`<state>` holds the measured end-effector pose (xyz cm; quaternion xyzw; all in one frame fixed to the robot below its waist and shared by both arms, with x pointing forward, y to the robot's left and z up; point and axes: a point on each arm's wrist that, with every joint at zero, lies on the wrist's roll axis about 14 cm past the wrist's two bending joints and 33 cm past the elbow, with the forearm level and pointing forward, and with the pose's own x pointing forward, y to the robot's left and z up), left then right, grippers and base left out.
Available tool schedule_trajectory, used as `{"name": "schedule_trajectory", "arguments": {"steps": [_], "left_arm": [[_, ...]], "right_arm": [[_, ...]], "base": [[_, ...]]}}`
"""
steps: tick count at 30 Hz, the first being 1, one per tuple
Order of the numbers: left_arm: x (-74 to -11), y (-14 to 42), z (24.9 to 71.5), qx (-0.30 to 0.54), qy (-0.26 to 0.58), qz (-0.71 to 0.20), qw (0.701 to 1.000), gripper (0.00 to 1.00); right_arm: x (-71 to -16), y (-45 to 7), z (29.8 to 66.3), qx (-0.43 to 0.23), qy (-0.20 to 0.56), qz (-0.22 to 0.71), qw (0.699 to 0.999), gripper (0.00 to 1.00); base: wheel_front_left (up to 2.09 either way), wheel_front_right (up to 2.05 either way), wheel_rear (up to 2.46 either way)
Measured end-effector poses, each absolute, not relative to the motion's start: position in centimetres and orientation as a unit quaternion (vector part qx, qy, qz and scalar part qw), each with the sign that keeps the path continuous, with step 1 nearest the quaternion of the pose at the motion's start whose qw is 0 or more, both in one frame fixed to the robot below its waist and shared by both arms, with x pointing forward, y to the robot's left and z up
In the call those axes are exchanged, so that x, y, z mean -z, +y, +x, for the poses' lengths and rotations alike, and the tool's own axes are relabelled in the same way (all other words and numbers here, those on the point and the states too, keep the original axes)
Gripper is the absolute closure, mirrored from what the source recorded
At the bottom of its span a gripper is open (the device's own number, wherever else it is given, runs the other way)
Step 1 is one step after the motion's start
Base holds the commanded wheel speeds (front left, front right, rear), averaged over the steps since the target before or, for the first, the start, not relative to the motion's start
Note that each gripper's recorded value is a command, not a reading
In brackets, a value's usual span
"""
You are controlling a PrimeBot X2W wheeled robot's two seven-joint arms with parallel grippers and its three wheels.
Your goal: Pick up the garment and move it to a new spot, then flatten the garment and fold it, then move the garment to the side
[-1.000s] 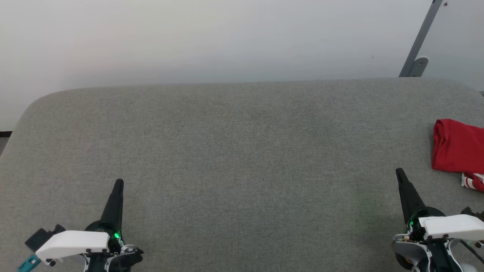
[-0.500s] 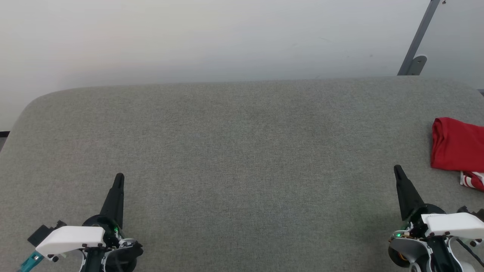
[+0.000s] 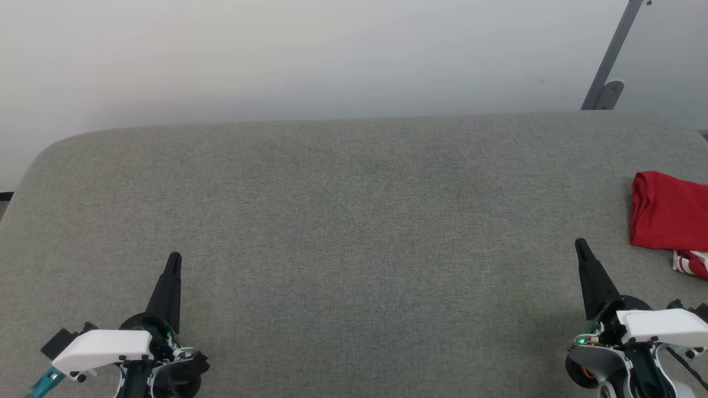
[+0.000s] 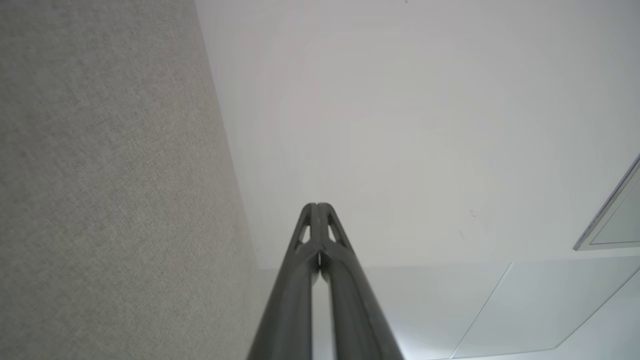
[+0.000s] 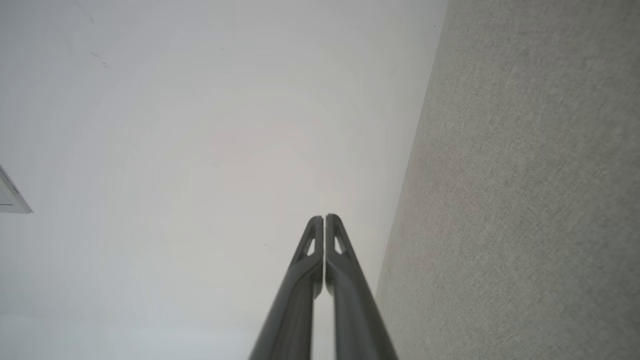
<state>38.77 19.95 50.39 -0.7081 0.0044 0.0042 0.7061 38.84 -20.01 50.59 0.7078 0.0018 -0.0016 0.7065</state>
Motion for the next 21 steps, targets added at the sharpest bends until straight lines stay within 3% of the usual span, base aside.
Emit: {"name": "schedule_trajectory", "arguments": {"steps": [21], "left_arm": [[-50.39, 19.97, 38.77, -0.004, 0.004, -0.709, 0.706, 1.00]], "right_arm": [[-50.58, -20.01, 38.84, 0.002, 0.002, 0.708, 0.706, 1.00]], "base": [[0.00, 0.00, 0.00]]}}
